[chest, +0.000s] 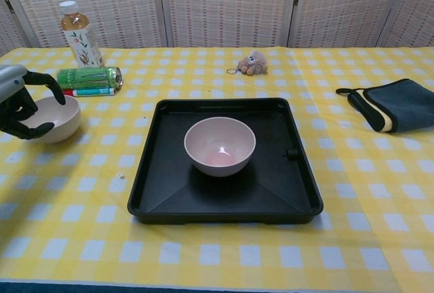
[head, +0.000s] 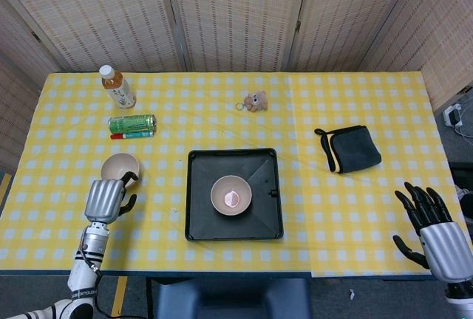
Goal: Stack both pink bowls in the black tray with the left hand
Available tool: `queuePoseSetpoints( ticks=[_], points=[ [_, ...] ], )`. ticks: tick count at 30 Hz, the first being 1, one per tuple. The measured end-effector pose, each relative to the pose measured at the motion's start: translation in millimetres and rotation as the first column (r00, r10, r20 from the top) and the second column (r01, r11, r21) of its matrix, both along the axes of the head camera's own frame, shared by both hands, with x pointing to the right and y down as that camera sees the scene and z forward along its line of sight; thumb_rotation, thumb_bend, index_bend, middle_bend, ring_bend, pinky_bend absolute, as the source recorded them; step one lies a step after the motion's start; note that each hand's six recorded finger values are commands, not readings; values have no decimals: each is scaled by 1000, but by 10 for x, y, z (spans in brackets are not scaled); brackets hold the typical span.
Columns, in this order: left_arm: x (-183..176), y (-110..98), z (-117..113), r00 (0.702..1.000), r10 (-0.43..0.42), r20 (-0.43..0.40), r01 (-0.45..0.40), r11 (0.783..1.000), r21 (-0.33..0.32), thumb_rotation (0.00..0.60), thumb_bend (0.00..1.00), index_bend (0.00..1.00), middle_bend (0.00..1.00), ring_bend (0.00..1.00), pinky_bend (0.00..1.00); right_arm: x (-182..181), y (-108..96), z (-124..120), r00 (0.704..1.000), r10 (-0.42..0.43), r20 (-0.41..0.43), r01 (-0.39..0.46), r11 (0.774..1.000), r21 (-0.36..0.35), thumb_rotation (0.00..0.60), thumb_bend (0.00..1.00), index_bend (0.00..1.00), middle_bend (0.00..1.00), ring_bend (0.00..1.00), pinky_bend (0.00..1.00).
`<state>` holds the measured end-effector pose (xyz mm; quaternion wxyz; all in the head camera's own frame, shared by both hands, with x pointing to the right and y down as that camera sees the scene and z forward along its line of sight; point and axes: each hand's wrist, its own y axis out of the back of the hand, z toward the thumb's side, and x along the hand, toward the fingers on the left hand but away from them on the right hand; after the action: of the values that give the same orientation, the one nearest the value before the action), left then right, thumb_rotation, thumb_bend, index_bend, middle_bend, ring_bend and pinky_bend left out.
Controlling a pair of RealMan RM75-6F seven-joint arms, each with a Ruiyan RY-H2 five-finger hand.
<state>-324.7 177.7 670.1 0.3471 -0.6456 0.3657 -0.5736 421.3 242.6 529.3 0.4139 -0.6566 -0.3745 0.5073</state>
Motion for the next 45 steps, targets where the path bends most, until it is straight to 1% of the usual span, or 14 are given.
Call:
queuePoseSetpoints(
  ticks=[6, 9, 13, 15, 20, 23, 27, 30, 37, 40, 45],
  points=[
    [-200, -32, 150, 998, -39, 58, 41, 999, -27, 600, 342, 377, 1000, 1000, 1000, 20, -6, 6, 1000, 11, -7, -11, 1000, 0, 600, 315, 0, 0, 0, 0],
    [-274, -52, 229, 996, -53, 74, 57, 997, -45, 600, 343, 383, 1000, 1000, 1000, 25, -5, 20, 1000, 14, -11, -14, 1000, -5, 600, 315, 0, 0, 0, 0],
    [-310, -62, 318, 995, -62, 74, 67, 995, -67, 600, 344, 411, 1000, 1000, 1000, 39, -8, 12, 1000, 22, -14, -22, 1000, -1, 600, 315, 0, 0, 0, 0],
    [-304, -62, 349, 996, -67, 64, 72, 995, -73, 600, 345, 429, 1000, 1000, 1000, 48, -11, 12, 1000, 27, -16, -27, 1000, 0, 600, 315, 0, 0, 0, 0],
    [-312, -64, 442, 995, -65, 72, 71, 994, -81, 600, 345, 483, 1000, 1000, 1000, 57, -12, 45, 999, 28, -30, -28, 1000, -10, 600, 314, 0, 0, 0, 0],
    [-305, -74, 480, 996, -61, 72, 67, 995, -80, 600, 345, 501, 1000, 1000, 1000, 55, -4, 68, 999, 27, -36, -28, 999, -19, 600, 315, 0, 0, 0, 0],
    [-311, -87, 508, 996, -32, 88, 38, 997, -69, 600, 346, 517, 1000, 1000, 1000, 58, 29, 83, 999, 24, -40, -26, 999, -31, 600, 315, 0, 0, 0, 0],
    [-315, -84, 545, 996, -25, 89, 31, 997, -68, 600, 349, 537, 1000, 1000, 1000, 60, 34, 76, 999, 25, -40, -26, 999, -28, 600, 315, 0, 0, 0, 0],
    [-288, -83, 592, 996, -16, 92, 22, 998, -55, 600, 382, 578, 1000, 1000, 1000, 66, 27, 97, 999, 23, -42, -25, 999, -37, 600, 315, 0, 0, 0, 0],
    [-280, -99, 586, 996, -21, 87, 24, 999, -40, 600, 400, 582, 1000, 1000, 1000, 63, 30, 98, 999, 20, -43, -22, 999, -39, 600, 315, 0, 0, 0, 0],
    [-260, -115, 586, 997, -18, 79, 21, 999, -28, 600, 403, 582, 1000, 1000, 1000, 59, 38, 77, 999, 20, -41, -21, 999, -31, 600, 315, 0, 0, 0, 0]
  ],
)
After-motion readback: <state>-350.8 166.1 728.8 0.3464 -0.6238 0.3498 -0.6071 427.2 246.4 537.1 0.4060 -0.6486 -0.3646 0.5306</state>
